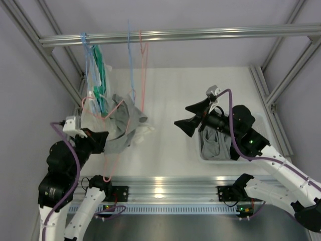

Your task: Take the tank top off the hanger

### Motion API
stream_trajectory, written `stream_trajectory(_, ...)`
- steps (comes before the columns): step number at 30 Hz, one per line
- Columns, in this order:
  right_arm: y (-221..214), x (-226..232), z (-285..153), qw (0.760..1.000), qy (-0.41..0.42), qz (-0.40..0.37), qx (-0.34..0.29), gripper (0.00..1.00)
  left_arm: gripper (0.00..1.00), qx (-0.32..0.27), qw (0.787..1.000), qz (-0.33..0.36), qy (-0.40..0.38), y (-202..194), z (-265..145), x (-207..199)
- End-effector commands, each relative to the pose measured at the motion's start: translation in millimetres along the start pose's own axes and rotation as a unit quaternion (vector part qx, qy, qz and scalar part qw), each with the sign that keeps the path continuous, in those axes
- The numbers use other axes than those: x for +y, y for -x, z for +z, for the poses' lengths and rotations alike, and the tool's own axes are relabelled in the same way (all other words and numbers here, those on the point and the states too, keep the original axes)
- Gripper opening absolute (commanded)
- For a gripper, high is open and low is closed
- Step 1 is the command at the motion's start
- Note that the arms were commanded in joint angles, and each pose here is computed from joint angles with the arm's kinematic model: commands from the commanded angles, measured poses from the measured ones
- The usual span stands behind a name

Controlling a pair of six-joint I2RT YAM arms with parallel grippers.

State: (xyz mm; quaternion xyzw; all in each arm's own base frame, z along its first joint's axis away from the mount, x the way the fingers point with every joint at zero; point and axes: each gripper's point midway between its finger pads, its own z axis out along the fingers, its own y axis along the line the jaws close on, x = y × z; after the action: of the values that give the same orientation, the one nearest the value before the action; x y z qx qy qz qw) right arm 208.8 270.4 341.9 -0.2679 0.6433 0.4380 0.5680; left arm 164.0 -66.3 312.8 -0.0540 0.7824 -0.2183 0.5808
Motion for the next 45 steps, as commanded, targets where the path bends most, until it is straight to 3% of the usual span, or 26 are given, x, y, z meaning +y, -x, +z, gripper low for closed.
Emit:
stream_trajectory(1,32.7,9.1,2.8,0.998,0.021,-0.012,-0.05,0.99,0.0,-0.087,0.995,-0.036,0.025,31.1,-27.1,5.2)
stream_trajectory(5,29.8,7.0,3.5,0.999,0.017,-0.01,-0.047,0.99,0.0,-0.114,0.993,-0.035,0.001,41.9,-39.1,-4.2)
stream_trajectory(11,24.6,3.3,3.4,0.999,0.01,-0.009,-0.044,0.99,0.0,-0.028,0.998,-0.049,-0.04,9.3,-14.5,-17.8)
stream_trajectory(18,21.6,2.4,3.0,0.999,0.009,-0.012,-0.042,0.99,0.0,-0.106,0.993,-0.048,-0.013,24.1,-39.2,-3.5)
stream_trajectory(27,21.9,1.9,4.1,0.999,0.008,-0.003,-0.043,0.99,0.0,0.086,0.987,-0.027,-0.134,-44.2,-0.1,-39.9)
stream_trajectory(32,11.9,5.7,6.5,0.999,0.021,0.011,-0.028,0.96,0.0,0.172,0.959,-0.033,-0.221,-85.4,-6.7,-58.9)
stream_trajectory(35,-7.1,7.4,14.7,0.999,0.026,0.021,0.002,0.88,0.0,0.192,0.952,-0.036,-0.236,-99.8,-7.6,-58.9)
stream_trajectory(38,-31.3,3.0,21.0,0.999,-0.011,0.03,0.03,0.83,0.0,0.168,0.955,-0.024,-0.245,-91.3,-13.9,-62.2)
stream_trajectory(39,-38.7,-9.4,21.2,0.997,-0.057,0.033,0.034,0.81,0.0,0.163,0.953,-0.022,-0.255,-88.6,-17.6,-65.8)
stream_trajectory(41,-56.5,0.6,23.2,0.996,-0.057,0.04,0.05,0.8,0.0,0.154,0.951,-0.018,-0.268,-83.8,-21.7,-70.6)
stream_trajectory(45,-77.3,6.7,30.7,0.994,-0.084,0.031,0.068,0.76,0.0,0.164,0.935,-0.015,-0.314,-84.1,-28.6,-83.6)
